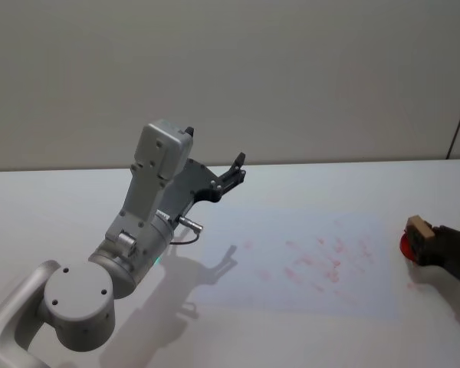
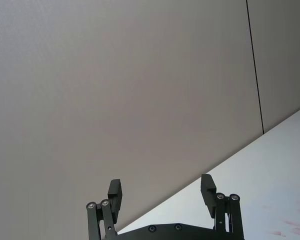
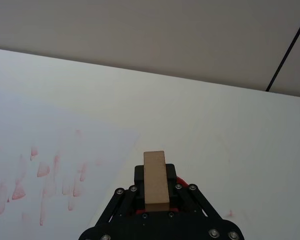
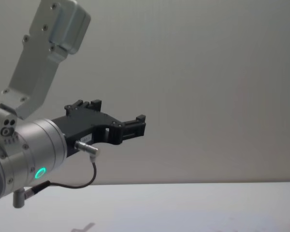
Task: Use the one hand to pick up the stamp and affix it onto the A4 paper.
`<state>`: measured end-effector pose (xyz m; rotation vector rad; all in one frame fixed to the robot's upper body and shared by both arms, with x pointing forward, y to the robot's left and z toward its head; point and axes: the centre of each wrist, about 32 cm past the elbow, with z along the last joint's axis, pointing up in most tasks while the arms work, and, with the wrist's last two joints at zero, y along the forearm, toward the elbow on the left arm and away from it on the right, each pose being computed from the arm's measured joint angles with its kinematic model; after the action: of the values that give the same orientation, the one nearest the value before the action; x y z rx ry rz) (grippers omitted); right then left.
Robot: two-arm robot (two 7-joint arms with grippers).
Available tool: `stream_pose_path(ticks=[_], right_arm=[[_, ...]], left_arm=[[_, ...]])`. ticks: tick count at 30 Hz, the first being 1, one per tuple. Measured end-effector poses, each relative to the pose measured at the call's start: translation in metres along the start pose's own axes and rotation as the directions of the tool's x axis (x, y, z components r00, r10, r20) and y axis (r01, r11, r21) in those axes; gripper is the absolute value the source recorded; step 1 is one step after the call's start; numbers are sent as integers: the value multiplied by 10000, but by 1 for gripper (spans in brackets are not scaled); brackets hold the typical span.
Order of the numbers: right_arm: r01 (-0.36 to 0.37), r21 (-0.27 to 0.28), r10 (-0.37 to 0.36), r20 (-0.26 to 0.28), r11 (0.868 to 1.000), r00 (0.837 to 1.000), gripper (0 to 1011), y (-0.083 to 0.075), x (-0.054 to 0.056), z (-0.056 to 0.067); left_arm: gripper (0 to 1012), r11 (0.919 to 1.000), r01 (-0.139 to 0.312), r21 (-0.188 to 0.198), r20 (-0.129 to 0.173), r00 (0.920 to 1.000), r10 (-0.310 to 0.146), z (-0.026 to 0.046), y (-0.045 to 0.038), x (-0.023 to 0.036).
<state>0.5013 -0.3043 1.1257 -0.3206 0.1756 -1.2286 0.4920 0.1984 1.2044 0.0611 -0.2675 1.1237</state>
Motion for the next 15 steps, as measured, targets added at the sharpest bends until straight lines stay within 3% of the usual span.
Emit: stream_pose_path(ticks=[15], right_arm=[[-277, 463, 279, -28, 9985, 9996, 220, 149, -113, 170]], left_arm=[[1001, 10000, 0, 0, 0, 10000, 0, 0, 0, 0]])
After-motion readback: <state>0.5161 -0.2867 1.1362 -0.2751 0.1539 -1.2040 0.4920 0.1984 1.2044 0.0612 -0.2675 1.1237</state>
